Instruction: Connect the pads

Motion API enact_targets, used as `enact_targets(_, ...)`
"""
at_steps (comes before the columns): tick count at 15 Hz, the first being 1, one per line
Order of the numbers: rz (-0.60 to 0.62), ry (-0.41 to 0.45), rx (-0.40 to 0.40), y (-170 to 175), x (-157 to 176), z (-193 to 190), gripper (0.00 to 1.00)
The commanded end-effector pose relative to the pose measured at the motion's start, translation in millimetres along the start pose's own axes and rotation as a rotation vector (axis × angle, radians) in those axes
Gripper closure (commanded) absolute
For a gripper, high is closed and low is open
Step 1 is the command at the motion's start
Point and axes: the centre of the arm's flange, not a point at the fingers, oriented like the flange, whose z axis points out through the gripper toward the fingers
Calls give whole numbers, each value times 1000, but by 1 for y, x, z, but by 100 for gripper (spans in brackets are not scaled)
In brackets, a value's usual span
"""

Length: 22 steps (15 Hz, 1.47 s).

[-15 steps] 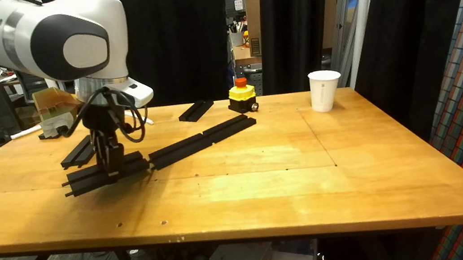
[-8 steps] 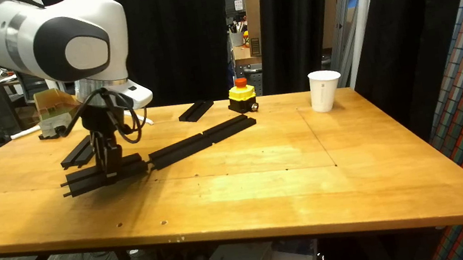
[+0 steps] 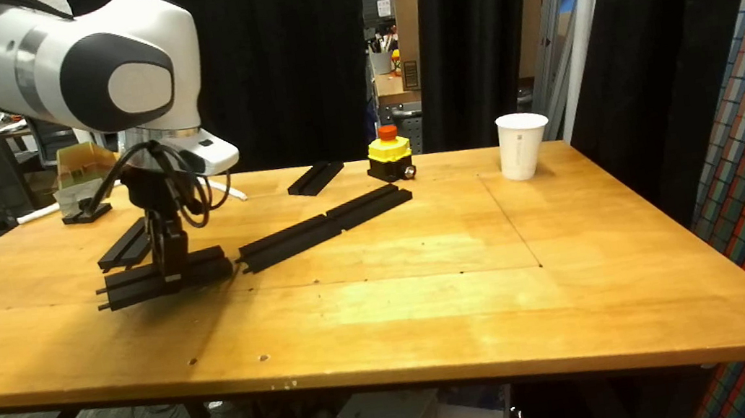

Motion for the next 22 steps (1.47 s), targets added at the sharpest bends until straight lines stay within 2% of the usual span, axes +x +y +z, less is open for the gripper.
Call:
enact_targets(1,20,10,-7,-16,-4,-1,55)
enact_targets(13,28,101,-91,-31,-31,1,55)
enact_targets(22,46,148,-98,-23,-28,4,55)
